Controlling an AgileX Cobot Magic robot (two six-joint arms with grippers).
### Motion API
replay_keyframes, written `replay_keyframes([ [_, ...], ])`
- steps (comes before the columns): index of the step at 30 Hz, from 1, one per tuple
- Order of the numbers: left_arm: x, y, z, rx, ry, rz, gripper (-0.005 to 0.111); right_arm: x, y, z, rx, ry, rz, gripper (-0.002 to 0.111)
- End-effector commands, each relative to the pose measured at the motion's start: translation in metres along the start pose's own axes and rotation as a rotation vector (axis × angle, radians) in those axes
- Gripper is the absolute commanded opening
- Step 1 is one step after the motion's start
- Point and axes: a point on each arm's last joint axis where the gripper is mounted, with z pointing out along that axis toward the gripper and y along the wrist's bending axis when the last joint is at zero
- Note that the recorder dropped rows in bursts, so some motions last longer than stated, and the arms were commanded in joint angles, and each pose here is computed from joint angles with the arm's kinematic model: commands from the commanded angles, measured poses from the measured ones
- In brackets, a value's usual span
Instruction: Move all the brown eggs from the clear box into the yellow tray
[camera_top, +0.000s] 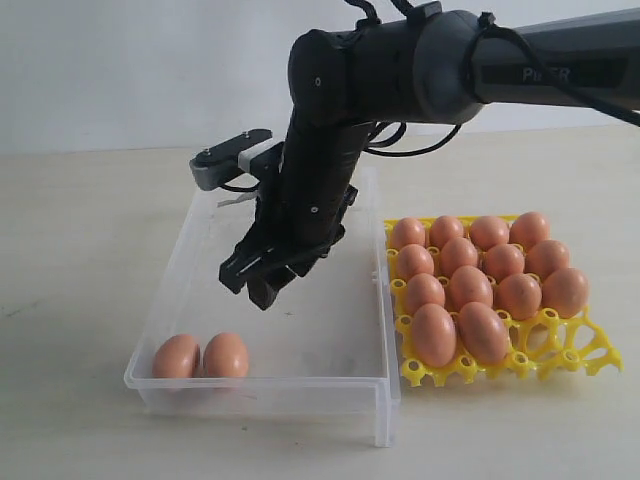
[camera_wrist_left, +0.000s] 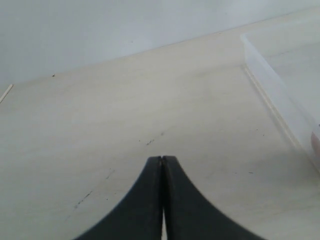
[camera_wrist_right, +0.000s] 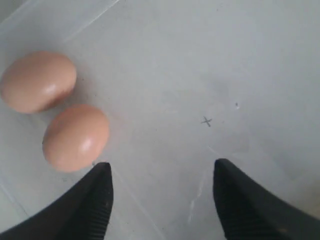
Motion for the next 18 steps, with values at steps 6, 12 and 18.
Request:
replay_keyframes([
  [6,-0.002,0.0,-0.001,-0.002,-0.016,0.001,0.0,-0.004,0.003,-0.006,-0.038,-0.049,0.262,0.06],
  [12,-0.002,0.0,-0.001,-0.002,-0.016,0.001,0.0,-0.008,0.009,-0.002,-0.07,-0.072,0.259,0.06],
  [18,-0.002,0.0,-0.001,-0.002,-0.016,0.001,0.0,-0.005,0.021,0.004,-0.088,-0.025,0.11,0.06],
])
